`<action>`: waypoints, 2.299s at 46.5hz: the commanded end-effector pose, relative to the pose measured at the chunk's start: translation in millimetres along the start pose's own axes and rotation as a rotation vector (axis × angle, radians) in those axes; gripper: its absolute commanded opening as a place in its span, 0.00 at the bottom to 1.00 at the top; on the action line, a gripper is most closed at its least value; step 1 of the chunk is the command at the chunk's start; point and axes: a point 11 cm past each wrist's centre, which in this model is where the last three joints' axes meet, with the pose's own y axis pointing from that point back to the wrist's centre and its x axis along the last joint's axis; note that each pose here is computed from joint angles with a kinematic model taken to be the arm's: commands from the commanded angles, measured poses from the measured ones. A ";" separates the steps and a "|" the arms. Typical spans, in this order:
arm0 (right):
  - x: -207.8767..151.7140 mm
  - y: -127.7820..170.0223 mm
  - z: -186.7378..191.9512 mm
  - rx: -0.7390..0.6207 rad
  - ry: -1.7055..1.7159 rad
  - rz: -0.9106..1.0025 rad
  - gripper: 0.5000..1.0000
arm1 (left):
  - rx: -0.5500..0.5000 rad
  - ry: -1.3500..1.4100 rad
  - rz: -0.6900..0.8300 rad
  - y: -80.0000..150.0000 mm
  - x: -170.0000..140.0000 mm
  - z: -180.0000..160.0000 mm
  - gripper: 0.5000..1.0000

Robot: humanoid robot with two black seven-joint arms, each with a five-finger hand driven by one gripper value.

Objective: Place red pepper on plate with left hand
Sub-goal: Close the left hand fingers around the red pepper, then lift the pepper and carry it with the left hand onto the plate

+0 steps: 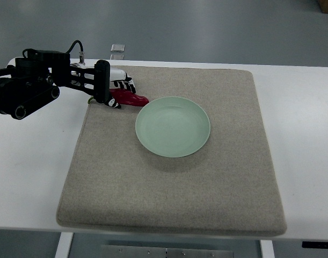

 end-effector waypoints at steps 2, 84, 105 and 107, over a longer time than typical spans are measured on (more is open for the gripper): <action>-0.1 0.0 1.0 -0.002 0.000 0.000 0.86 | 0.000 -0.001 0.000 0.0 -0.1 0.0 0.38; -0.1 0.0 1.0 -0.002 0.000 0.000 0.86 | -0.329 -0.072 -0.005 -4.8 12.0 122.1 0.14; 0.0 0.0 0.1 0.000 0.001 0.000 0.86 | -0.357 -0.071 -0.042 -11.8 -6.6 132.7 0.33; 0.0 0.0 0.1 0.000 0.001 0.000 0.86 | -0.359 -0.071 -0.044 -12.5 -7.7 133.9 0.35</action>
